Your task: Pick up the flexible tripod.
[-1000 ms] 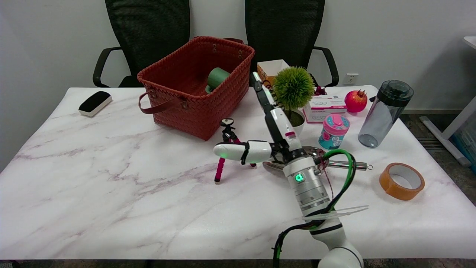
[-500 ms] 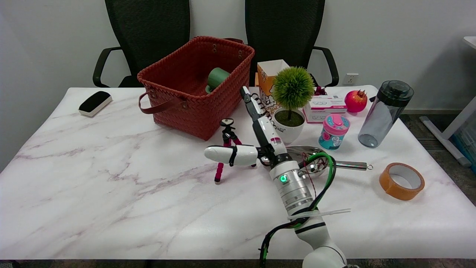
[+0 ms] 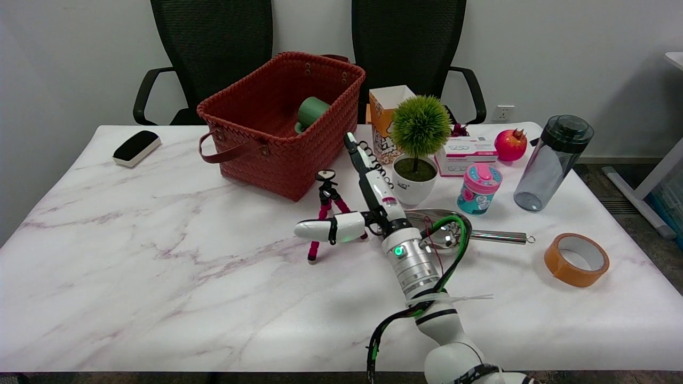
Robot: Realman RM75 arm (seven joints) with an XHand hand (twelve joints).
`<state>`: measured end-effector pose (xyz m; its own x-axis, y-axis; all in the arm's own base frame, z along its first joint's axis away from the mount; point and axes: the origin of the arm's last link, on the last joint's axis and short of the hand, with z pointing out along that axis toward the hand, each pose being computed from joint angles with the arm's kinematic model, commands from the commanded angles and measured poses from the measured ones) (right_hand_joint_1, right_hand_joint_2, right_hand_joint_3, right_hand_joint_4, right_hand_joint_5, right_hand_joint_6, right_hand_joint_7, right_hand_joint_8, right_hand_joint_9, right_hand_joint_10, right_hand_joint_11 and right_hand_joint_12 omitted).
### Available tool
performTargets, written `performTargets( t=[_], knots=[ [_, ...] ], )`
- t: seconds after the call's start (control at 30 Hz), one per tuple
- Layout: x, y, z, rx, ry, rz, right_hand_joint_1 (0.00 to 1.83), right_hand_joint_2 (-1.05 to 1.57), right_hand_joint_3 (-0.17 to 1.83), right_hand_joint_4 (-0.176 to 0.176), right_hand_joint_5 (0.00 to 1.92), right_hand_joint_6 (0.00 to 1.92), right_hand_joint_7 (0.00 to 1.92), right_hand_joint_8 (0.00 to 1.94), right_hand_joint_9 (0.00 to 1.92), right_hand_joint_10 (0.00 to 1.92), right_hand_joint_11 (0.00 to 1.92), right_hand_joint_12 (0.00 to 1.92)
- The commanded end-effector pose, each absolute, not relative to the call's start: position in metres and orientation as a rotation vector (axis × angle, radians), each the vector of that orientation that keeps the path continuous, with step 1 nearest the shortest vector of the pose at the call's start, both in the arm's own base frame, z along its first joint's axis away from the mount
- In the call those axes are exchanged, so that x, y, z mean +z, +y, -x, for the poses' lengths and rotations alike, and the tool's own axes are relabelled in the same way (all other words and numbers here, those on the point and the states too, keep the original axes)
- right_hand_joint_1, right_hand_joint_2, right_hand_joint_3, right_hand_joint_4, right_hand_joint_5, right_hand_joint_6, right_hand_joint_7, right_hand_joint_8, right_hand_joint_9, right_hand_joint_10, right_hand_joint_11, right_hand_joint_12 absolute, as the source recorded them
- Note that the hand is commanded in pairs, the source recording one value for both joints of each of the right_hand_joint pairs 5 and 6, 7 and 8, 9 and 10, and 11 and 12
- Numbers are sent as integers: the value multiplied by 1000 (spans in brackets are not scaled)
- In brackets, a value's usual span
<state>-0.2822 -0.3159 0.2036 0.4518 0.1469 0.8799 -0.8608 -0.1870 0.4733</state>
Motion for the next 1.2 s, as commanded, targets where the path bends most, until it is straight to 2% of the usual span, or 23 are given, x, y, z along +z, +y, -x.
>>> performTargets(
  t=[0.03,0.5,1.2],
  knots=[
    [226,-335,297,950,-615,-1431,912,-21,327,0,0,0,54,54,0,0,0,0],
    [222,-339,307,931,-671,-1433,912,-77,359,0,0,0,114,114,0,0,0,0],
    [205,-353,319,921,-777,-1445,867,-20,285,0,0,0,125,125,0,0,0,0]
  ],
)
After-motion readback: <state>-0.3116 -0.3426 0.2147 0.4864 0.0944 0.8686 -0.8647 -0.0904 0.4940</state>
